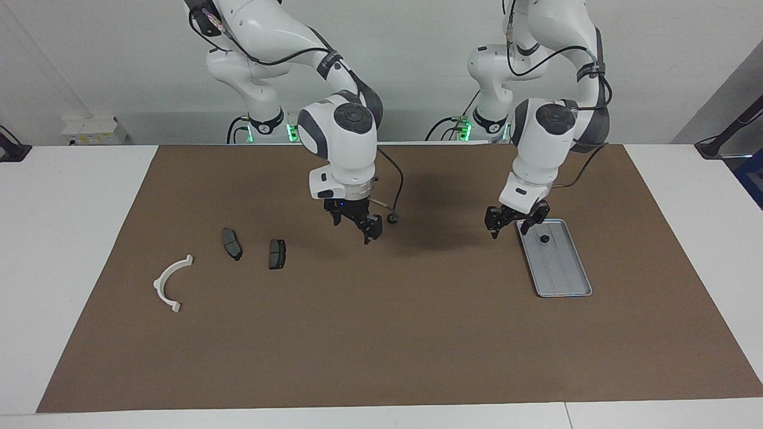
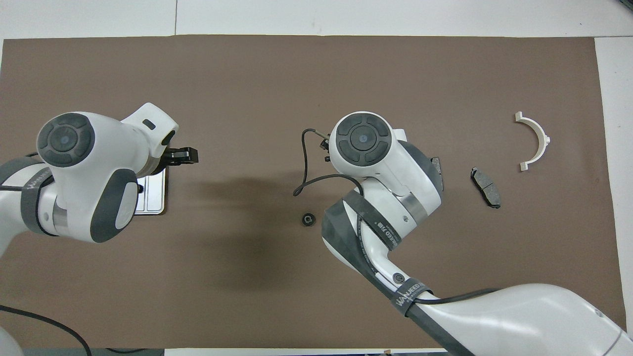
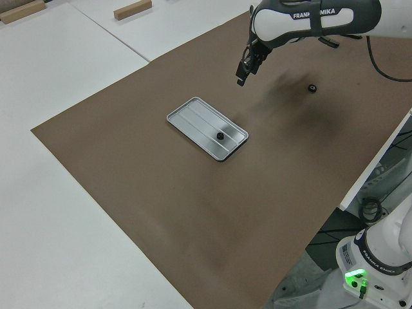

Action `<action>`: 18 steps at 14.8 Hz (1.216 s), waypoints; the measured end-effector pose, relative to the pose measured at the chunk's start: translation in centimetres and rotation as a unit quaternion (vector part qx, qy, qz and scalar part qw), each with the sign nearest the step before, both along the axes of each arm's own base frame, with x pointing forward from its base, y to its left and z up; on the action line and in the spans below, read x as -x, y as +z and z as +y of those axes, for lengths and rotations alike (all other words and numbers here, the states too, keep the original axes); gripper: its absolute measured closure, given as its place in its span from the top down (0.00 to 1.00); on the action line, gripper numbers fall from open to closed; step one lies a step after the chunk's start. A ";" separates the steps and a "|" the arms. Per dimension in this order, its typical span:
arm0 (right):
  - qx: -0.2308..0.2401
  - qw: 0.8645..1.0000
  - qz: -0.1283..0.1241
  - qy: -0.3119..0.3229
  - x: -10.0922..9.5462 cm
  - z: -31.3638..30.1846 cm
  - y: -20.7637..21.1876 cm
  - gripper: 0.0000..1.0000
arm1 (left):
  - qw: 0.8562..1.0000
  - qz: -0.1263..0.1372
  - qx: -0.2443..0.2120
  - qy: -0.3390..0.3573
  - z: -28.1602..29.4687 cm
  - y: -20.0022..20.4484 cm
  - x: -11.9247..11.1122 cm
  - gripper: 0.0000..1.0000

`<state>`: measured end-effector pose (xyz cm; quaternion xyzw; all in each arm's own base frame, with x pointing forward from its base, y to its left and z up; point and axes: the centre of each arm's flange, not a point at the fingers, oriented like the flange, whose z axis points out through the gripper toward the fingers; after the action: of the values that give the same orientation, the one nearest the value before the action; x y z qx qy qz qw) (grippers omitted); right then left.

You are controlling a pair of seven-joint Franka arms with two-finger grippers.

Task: Pick bearing gear from pile to tray
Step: 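Move the left gripper to the black bearing while the right gripper withdraws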

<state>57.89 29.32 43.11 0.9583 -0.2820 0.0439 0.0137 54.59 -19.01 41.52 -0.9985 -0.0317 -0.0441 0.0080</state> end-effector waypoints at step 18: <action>0.014 0.963 0.040 0.264 -2.4 -20.7 8.3 1.00 | 0.999 0.018 0.034 0.027 -20.2 -9.9 10.3 0.74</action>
<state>60.31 8.58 51.41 0.9994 -0.0172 0.0114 0.0267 44.29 -39.23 31.57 -0.9976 -0.0595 -0.0249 -0.0237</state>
